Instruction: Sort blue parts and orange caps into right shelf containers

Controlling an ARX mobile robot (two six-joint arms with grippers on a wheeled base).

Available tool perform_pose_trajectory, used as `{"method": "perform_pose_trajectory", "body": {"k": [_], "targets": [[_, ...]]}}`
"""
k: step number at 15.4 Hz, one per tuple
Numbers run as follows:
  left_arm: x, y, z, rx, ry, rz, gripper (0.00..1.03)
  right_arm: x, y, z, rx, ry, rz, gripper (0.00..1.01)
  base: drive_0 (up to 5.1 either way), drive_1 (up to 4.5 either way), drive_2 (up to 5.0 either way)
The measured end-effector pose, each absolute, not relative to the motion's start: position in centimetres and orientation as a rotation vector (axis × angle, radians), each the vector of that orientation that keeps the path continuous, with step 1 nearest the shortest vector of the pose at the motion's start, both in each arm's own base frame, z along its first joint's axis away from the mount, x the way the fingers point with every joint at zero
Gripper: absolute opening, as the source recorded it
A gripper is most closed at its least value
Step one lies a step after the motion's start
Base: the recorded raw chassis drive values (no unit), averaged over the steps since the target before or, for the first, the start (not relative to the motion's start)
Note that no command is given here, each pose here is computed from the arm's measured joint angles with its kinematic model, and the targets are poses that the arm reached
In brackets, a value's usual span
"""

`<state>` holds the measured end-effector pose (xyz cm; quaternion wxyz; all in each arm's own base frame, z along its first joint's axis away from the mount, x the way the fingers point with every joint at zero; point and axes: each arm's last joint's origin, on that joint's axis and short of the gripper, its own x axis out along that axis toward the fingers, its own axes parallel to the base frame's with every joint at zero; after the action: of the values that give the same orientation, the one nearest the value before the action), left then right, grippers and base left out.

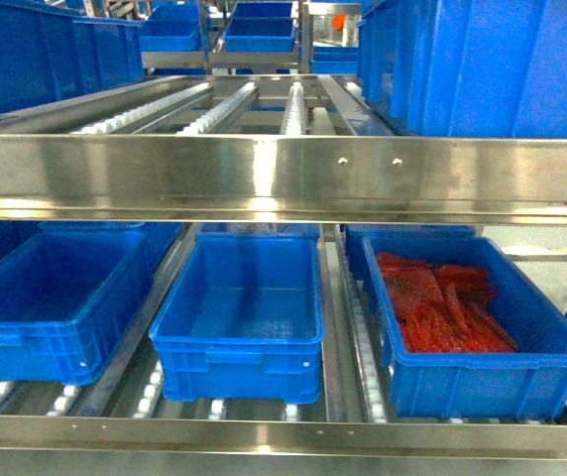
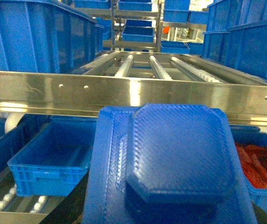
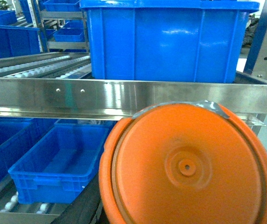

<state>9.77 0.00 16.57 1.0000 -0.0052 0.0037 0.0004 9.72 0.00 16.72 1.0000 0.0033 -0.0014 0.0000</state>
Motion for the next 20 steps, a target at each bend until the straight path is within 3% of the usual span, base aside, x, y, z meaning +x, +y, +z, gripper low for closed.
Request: {"method": "perform_pose_trajectory", "body": {"k": [18, 20], "targets": [[9.77, 0.00, 16.57, -0.010, 0.007, 0.000, 0.42, 9.72, 0.00, 16.71, 0.007, -0.002, 0.000, 0.44, -4.9, 2.53, 2.5], [9.77, 0.02, 16.52, -0.010, 0.012, 0.007, 0.42, 9.72, 0.01, 16.72, 0.007, -0.004, 0.004, 0.44, 0.0, 0.00, 0.0]]}}
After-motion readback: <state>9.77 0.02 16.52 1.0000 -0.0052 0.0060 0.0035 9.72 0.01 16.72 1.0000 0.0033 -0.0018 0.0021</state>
